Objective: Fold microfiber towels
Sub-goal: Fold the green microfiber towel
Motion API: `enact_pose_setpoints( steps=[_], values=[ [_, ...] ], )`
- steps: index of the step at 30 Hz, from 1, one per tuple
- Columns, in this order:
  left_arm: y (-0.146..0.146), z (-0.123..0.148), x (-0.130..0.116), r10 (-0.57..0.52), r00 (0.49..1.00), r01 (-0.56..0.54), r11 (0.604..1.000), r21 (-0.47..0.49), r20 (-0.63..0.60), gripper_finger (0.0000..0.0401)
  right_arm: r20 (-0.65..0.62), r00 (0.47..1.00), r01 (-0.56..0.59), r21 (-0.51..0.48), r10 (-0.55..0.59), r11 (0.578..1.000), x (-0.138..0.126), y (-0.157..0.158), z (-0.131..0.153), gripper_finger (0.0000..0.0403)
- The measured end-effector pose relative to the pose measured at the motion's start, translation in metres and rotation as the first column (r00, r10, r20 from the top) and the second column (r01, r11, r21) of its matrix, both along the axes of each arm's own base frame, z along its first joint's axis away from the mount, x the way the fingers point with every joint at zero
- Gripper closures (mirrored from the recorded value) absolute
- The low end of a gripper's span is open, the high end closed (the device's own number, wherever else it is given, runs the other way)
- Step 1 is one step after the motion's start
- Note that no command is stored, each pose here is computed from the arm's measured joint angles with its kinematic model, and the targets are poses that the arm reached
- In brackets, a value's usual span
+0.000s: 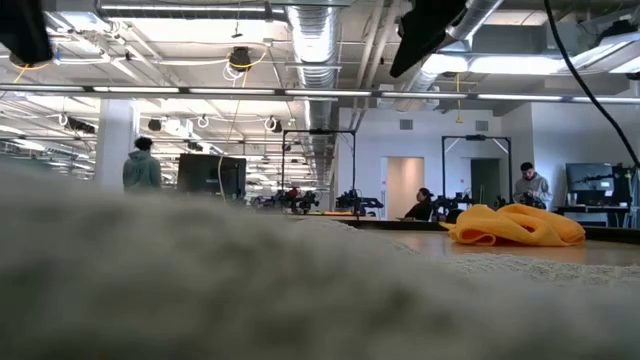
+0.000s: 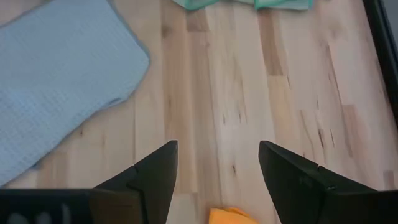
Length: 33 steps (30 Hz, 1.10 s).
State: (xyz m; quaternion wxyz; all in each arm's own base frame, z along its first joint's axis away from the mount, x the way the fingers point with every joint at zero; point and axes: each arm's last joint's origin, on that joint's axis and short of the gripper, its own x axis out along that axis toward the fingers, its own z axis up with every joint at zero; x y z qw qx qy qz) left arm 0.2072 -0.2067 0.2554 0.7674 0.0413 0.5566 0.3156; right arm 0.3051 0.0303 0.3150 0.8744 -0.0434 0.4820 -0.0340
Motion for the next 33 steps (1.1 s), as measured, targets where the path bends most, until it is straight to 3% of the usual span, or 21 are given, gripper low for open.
enact_pose_setpoints(
  steps=[7, 13, 17, 21, 25, 29, 33],
  values=[
    [0.055, -0.010, 0.037, -0.062, 0.956, 0.061, 0.998, -0.013, -0.286, 0.0267, -0.014, 1.000, -0.015, -0.015, 0.015, 1.000, 0.002, -0.002, -0.006, 0.0154],
    [0.098, -0.021, 0.052, -0.174, 0.855, 0.156, 0.985, -0.077, -0.488, 0.0267, -0.012, 0.999, -0.041, -0.028, 0.040, 0.999, 0.002, -0.001, -0.005, 0.0154],
    [0.123, -0.031, 0.058, -0.223, 0.800, 0.163, 0.974, -0.155, -0.557, 0.0267, -0.032, 0.998, -0.051, -0.035, 0.050, 0.998, 0.001, -0.001, -0.006, 0.0154],
    [0.143, -0.037, 0.057, -0.335, 0.791, 0.220, 0.937, -0.272, -0.512, 0.0267, -0.069, 0.996, -0.053, -0.037, 0.050, 0.998, -0.002, -0.001, -0.007, 0.0154],
    [0.164, -0.034, 0.047, -0.388, 0.846, 0.242, 0.891, -0.384, -0.365, 0.0267, -0.091, 0.995, -0.054, -0.039, 0.050, 0.998, -0.004, -0.002, -0.008, 0.0154],
    [0.182, -0.032, 0.038, -0.395, 0.895, 0.289, 0.868, -0.405, -0.208, 0.0267, -0.094, 0.994, -0.055, -0.039, 0.051, 0.998, -0.005, -0.002, -0.009, 0.0154],
    [0.195, -0.040, 0.030, -0.422, 0.893, 0.314, 0.831, -0.459, -0.153, 0.0267, -0.094, 0.994, -0.053, -0.039, 0.049, 0.998, -0.004, -0.002, -0.009, 0.0154]
  ],
)
